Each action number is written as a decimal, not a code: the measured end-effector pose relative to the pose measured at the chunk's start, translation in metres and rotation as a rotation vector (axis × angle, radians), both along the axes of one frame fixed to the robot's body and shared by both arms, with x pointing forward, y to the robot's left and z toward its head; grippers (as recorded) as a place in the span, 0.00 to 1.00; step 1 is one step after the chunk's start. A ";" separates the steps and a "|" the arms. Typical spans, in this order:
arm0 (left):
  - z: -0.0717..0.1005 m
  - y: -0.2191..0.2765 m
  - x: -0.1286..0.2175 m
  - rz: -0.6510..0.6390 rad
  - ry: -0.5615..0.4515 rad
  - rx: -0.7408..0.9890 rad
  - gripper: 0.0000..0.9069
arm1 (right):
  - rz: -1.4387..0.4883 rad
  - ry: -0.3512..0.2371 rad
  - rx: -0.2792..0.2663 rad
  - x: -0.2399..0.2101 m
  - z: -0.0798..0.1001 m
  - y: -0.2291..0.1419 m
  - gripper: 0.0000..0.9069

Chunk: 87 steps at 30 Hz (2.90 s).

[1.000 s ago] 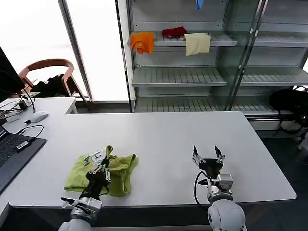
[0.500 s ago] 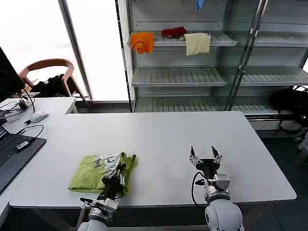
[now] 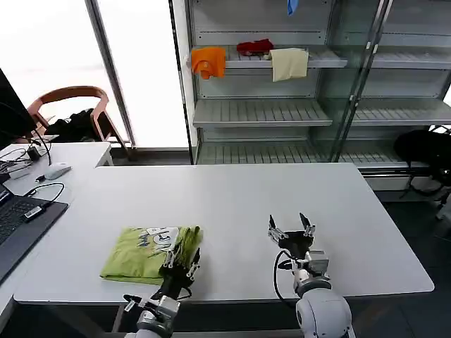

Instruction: Fold and organize the clothes.

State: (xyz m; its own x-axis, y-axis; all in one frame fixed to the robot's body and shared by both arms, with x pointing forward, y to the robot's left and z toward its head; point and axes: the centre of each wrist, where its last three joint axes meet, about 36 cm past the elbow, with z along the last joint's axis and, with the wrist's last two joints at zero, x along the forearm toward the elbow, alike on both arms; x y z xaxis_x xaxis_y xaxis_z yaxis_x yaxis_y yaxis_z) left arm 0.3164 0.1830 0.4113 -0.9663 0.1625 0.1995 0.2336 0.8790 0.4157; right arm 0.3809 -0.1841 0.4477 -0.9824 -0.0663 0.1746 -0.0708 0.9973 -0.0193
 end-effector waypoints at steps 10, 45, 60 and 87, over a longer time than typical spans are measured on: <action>0.025 0.102 0.016 0.187 0.047 -0.202 1.00 | 0.032 0.020 -0.016 0.001 0.003 0.005 1.00; 0.007 0.182 0.020 0.330 0.315 -0.673 0.02 | 0.035 0.029 -0.061 -0.003 0.007 0.011 1.00; 0.003 0.176 0.021 0.310 0.312 -0.791 0.00 | 0.013 0.024 -0.071 -0.002 0.008 0.007 1.00; 0.050 0.256 0.026 0.359 -0.096 -0.196 0.00 | -0.003 0.015 -0.071 -0.001 0.004 0.003 1.00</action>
